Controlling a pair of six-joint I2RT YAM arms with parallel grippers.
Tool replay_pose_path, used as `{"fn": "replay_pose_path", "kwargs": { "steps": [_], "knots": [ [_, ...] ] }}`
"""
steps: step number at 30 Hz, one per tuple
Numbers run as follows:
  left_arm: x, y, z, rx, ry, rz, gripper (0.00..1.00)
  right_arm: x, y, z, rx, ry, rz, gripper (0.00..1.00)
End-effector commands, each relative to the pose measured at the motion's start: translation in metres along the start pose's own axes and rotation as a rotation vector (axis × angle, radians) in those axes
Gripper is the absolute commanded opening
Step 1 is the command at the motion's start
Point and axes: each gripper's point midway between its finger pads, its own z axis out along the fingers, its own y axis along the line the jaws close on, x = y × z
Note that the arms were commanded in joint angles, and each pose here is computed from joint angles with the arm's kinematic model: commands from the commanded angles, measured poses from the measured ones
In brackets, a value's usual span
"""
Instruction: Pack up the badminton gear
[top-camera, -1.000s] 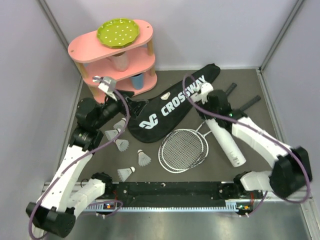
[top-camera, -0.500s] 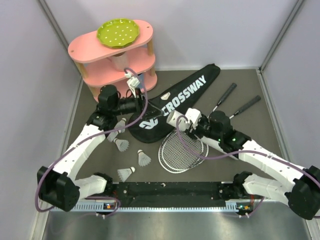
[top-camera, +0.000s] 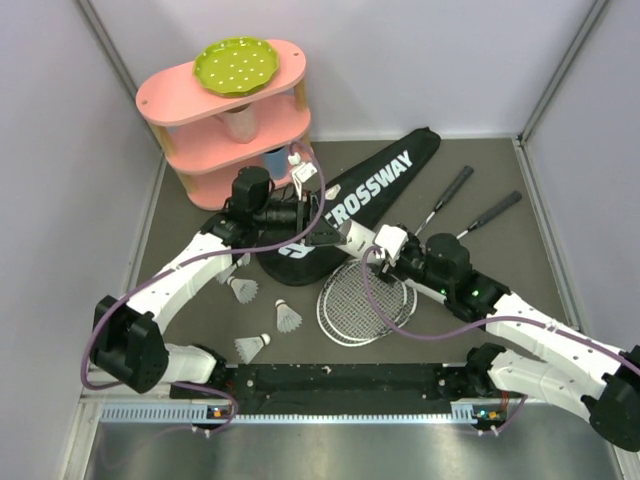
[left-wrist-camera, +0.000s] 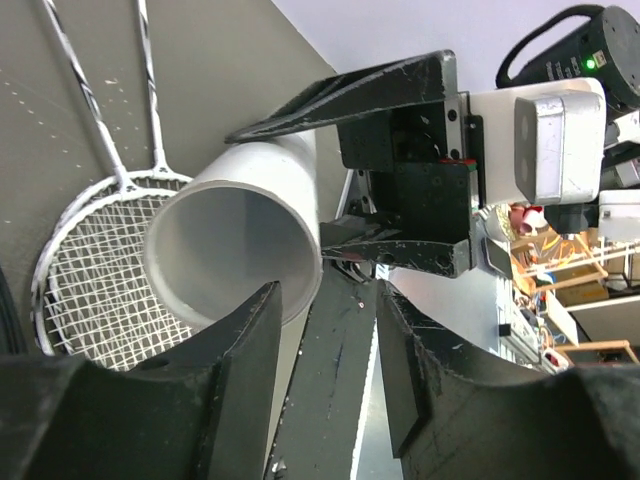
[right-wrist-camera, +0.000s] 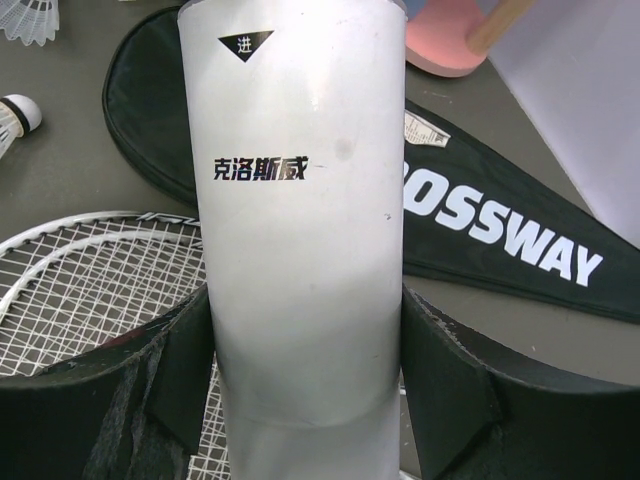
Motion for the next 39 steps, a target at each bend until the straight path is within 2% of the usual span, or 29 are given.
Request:
{"fn": "replay_pose_path", "kwargs": {
  "steps": [1, 11, 12, 15, 19, 22, 25, 29, 32, 39],
  "knots": [
    [-0.002, -0.014, 0.007, 0.031, 0.032, 0.055, 0.45, -0.028, -0.01, -0.002, 0.039, -0.099, -0.02, 0.36],
    [0.011, -0.01, 0.018, -0.054, 0.087, 0.116, 0.37, -0.032, -0.005, -0.003, 0.011, -0.108, -0.009, 0.34],
    [0.012, -0.007, 0.019, -0.072, 0.093, 0.118, 0.32, -0.033, -0.005, -0.004, 0.012, -0.11, -0.008, 0.34],
    [0.015, 0.0, 0.022, -0.136, 0.111, 0.139, 0.25, -0.035, -0.006, -0.004, 0.018, -0.11, -0.009, 0.34],
    [0.016, 0.004, 0.025, -0.172, 0.119, 0.15, 0.06, -0.033, -0.005, -0.003, 0.03, -0.104, -0.01, 0.34],
    [0.018, -0.001, 0.027, -0.143, 0.132, 0.146, 0.0, -0.029, -0.008, -0.002, 0.049, -0.087, -0.006, 0.38],
    [0.02, -0.008, 0.025, -0.113, 0.135, 0.153, 0.0, -0.025, -0.01, -0.001, 0.066, -0.069, -0.001, 0.41],
    [0.017, -0.032, 0.019, -0.023, 0.088, 0.214, 0.0, -0.021, -0.012, 0.001, 0.087, -0.057, 0.003, 0.53],
    [0.02, -0.044, 0.015, 0.018, 0.075, 0.247, 0.0, -0.022, -0.014, 0.004, 0.092, -0.056, 0.005, 0.58],
    [0.024, -0.047, 0.017, 0.038, 0.09, 0.239, 0.0, -0.035, -0.015, 0.018, 0.088, -0.028, -0.04, 0.71]
  ]
}}
